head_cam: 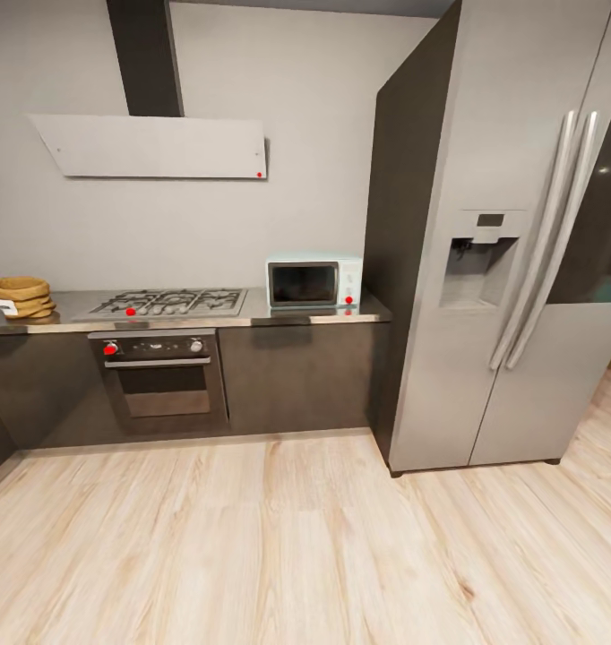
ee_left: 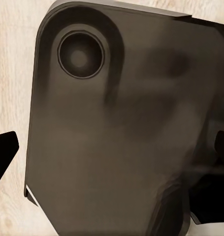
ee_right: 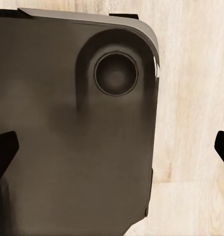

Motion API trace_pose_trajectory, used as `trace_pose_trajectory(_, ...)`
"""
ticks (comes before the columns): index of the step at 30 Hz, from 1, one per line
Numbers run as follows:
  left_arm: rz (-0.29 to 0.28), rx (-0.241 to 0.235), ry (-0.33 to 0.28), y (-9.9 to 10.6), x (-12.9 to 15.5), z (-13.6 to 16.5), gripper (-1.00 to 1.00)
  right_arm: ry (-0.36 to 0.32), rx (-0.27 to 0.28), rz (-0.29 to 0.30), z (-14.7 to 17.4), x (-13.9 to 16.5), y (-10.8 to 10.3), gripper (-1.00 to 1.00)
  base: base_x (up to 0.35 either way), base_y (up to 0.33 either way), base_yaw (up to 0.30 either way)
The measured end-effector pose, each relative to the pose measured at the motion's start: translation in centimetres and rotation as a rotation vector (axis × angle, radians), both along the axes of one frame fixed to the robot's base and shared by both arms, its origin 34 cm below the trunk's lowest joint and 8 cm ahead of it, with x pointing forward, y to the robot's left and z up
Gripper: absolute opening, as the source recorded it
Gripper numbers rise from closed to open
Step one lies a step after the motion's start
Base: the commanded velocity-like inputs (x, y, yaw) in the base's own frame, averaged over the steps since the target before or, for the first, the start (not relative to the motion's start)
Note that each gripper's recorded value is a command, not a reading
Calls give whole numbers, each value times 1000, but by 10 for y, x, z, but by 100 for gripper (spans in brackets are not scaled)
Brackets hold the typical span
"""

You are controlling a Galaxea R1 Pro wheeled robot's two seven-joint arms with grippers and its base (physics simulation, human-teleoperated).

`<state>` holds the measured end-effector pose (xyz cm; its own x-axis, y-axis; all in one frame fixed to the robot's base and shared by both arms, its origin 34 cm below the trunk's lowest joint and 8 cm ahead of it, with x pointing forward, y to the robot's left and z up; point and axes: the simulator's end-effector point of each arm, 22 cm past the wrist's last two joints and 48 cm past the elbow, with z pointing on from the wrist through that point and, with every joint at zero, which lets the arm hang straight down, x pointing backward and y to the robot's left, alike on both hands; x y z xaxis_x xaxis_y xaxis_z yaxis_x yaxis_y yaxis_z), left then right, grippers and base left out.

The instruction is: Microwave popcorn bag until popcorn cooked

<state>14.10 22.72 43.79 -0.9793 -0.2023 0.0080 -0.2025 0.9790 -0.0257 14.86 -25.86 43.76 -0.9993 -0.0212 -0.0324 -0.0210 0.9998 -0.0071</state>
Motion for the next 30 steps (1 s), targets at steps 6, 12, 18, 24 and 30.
trace_pose_trajectory(6,0,-6,-1,-1,0,0,100,0,0,1,0,0,0,100,0,0,0)
trace_pose_trajectory(12,-2,-7,-1,-2,0,0,100,0,1,-1,0,0,0,100,167,0,0)
trace_pose_trajectory(18,-2,-7,-2,-2,0,0,100,0,3,-3,0,0,2,100,314,0,0)
trace_pose_trajectory(24,-2,-7,-2,-2,0,0,100,0,3,-4,0,0,2,100,321,0,0)
trace_pose_trajectory(30,-2,-7,-2,-2,0,0,100,0,2,-4,0,0,1,100,267,0,111)
